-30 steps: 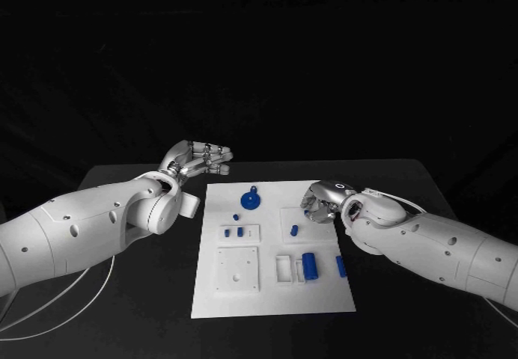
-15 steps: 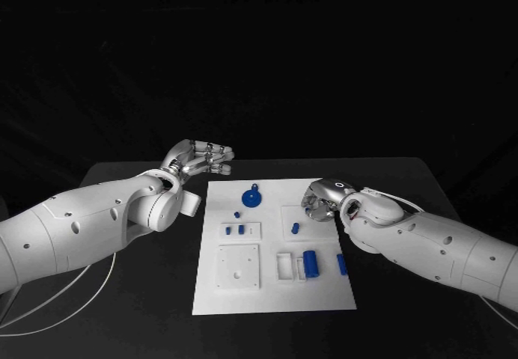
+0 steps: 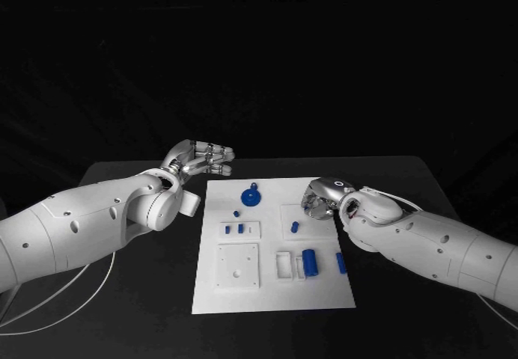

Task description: Assemble the parts on the task board

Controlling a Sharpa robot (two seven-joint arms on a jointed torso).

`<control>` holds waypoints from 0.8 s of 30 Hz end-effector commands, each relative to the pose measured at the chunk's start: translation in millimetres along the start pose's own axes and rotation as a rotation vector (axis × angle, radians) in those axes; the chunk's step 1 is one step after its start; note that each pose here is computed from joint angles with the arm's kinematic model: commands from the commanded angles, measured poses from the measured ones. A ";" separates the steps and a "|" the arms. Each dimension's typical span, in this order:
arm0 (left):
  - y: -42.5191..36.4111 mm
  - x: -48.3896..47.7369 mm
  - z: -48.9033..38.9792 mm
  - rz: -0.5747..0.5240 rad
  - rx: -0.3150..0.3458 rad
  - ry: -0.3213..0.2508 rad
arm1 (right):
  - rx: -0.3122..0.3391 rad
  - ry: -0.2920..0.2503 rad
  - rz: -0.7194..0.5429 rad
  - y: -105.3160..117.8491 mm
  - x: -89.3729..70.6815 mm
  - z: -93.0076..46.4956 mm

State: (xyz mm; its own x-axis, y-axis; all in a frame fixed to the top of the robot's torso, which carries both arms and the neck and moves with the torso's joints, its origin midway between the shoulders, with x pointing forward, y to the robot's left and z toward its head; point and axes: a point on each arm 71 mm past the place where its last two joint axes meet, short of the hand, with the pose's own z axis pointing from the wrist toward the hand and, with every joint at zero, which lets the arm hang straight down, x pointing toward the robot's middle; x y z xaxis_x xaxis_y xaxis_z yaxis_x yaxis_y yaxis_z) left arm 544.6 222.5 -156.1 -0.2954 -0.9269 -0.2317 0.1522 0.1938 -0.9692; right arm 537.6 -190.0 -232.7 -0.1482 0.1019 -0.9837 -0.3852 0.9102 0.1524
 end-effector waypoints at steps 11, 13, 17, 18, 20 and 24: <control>0.0 0.5 0.4 0.002 -0.016 0.019 | 0.051 0.074 -0.081 -2.7 17.8 -3.9; 0.2 -0.1 0.4 0.004 -0.018 0.017 | 0.055 0.067 -0.085 -2.1 17.5 -3.6; 0.7 -1.2 0.5 0.006 -0.020 0.013 | 0.052 0.058 -0.086 -0.4 17.1 -2.8; 0.8 -1.5 0.5 0.007 -0.021 0.012 | 0.049 0.056 -0.085 0.2 17.1 -2.7; 1.2 -2.2 0.7 0.008 -0.023 0.010 | 0.042 0.052 -0.080 1.3 16.8 -2.5; 2.1 -3.7 1.1 0.014 -0.029 0.005 | 0.035 0.041 -0.069 1.8 15.4 -3.3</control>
State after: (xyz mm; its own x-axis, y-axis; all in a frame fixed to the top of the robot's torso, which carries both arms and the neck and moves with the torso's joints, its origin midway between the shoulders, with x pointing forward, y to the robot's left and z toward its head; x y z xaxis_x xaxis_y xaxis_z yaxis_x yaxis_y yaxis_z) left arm 546.7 227.4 -158.5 -0.2904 -0.9264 -0.2396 0.1248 0.2116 -0.9694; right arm 535.0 -183.6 -233.6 -0.1114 0.0627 -0.9918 -0.3854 0.9172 0.1012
